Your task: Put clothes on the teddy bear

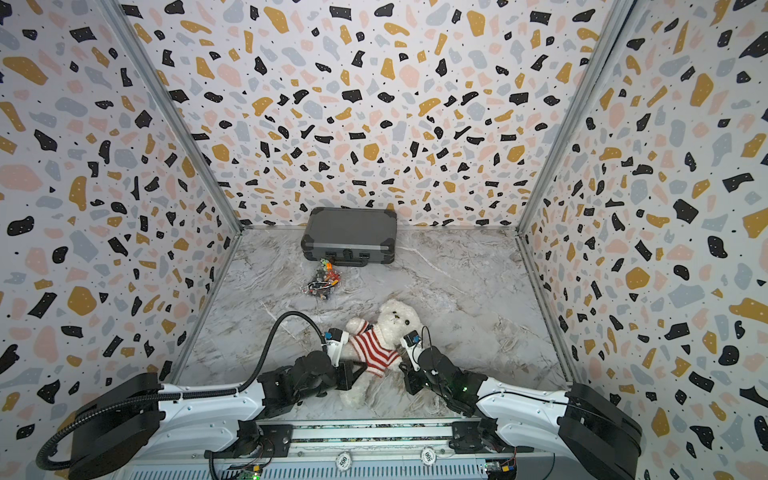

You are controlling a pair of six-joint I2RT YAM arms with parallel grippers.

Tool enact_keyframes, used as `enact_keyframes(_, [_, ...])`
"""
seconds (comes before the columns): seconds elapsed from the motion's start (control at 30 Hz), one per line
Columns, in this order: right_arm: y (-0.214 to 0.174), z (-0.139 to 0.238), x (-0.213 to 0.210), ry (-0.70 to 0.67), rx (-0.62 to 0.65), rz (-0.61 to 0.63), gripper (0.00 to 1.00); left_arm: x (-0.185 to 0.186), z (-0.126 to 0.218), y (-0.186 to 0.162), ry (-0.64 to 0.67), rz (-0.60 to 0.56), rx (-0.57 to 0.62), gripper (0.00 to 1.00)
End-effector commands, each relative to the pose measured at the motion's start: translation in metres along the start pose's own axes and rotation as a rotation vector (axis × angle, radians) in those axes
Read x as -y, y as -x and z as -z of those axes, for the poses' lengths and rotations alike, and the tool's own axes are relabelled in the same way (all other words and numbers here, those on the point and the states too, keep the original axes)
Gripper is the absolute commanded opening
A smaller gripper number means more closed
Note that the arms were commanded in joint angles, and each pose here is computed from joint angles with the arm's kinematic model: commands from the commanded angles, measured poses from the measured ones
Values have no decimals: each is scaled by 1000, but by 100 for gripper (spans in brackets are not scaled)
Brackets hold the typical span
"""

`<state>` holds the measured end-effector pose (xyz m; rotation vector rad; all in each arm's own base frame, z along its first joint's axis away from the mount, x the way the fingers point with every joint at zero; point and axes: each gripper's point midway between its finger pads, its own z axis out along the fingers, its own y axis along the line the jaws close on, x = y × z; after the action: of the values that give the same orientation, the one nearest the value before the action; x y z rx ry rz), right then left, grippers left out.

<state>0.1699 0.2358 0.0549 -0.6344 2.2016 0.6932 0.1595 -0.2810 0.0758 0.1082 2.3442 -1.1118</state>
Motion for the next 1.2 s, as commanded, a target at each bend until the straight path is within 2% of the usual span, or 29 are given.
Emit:
enact_keyframes(0.0, [0, 1, 12, -55, 5, -9, 0, 5, 1, 1, 17, -55, -20, 2])
enact_keyframes(0.13, [2, 1, 12, -62, 7, -4, 0, 19, 8, 15, 43, -139, -17, 24])
enact_keyframes(0.23, [2, 2, 15, -76, 17, -4, 0, 22, 16, 34, 87, -197, 16, 28])
enact_keyframes(0.37, [0, 1, 18, -85, 20, -8, 0, 23, 22, 52, 129, -243, 1, 28])
enact_keyframes(0.5, [-2, 2, 19, -85, 33, -24, 0, 34, 27, 83, 137, -288, 44, 29])
enact_keyframes(0.67, [0, 3, 20, -88, 42, -21, 0, 24, 8, 104, 209, -355, 15, 29])
enact_keyframes(0.77, [2, 5, 22, -90, 53, -25, 0, 19, -10, 98, 236, -396, -61, 26])
enact_keyframes(0.87, [4, 7, 22, -93, 64, -30, 0, 13, -21, 87, 220, -386, -99, 22])
enact_keyframes(1.17, [13, 11, 25, -106, 85, -32, 0, -20, -17, 62, 279, -366, -142, 18])
